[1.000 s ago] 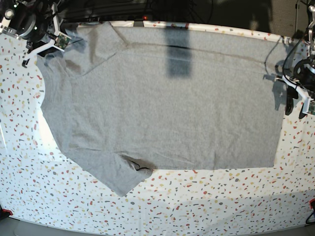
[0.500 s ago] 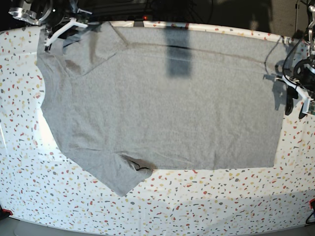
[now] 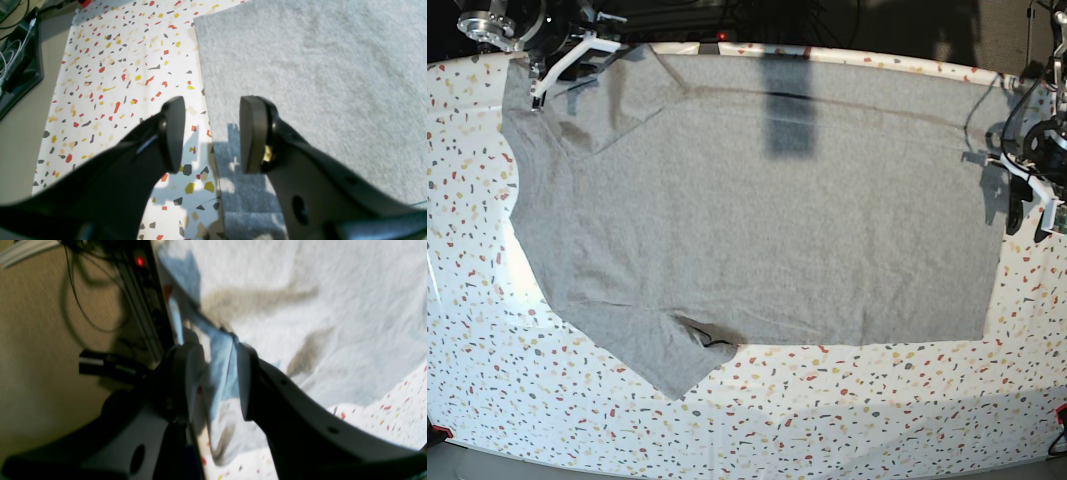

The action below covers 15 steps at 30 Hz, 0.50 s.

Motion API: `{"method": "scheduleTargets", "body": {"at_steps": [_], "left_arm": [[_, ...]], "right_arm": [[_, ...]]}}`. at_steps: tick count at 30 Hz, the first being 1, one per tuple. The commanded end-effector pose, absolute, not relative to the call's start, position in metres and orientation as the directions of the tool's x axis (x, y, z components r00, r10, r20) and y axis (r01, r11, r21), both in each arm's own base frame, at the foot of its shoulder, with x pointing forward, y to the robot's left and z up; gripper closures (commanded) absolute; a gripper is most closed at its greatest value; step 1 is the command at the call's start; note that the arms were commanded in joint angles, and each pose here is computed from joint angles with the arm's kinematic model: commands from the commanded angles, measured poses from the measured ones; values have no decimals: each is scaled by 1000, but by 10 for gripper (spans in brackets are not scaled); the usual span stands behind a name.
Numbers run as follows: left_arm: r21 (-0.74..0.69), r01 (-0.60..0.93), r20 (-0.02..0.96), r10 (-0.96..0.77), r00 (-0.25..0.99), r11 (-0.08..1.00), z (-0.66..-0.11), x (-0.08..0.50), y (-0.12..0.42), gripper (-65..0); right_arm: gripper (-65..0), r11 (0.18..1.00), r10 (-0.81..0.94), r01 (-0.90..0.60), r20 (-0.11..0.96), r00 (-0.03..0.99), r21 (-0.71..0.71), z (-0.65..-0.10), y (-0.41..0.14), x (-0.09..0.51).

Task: Fold the T-shirt properly
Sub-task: 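Grasp the shirt's shoulder edge with the right gripper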

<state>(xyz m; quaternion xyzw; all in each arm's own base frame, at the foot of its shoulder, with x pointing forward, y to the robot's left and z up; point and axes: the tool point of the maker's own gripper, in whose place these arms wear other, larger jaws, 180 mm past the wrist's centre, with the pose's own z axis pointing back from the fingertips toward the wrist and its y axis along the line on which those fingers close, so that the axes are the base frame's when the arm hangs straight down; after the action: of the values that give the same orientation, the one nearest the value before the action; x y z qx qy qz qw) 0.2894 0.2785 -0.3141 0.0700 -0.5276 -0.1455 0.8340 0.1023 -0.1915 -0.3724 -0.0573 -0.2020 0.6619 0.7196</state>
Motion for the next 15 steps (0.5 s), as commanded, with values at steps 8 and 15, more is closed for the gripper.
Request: {"method": "scheduleTargets", "body": {"at_steps": [8, 15], "left_arm": [[288, 161, 877, -328, 350, 944, -298, 295, 281, -260], [288, 161, 877, -328, 350, 944, -298, 295, 281, -260]], "right_arm": [[-216, 62, 973, -905, 227, -39, -420, -363, -185, 113], [-216, 35, 977, -901, 204, -60, -432, -364, -189, 114]]}}
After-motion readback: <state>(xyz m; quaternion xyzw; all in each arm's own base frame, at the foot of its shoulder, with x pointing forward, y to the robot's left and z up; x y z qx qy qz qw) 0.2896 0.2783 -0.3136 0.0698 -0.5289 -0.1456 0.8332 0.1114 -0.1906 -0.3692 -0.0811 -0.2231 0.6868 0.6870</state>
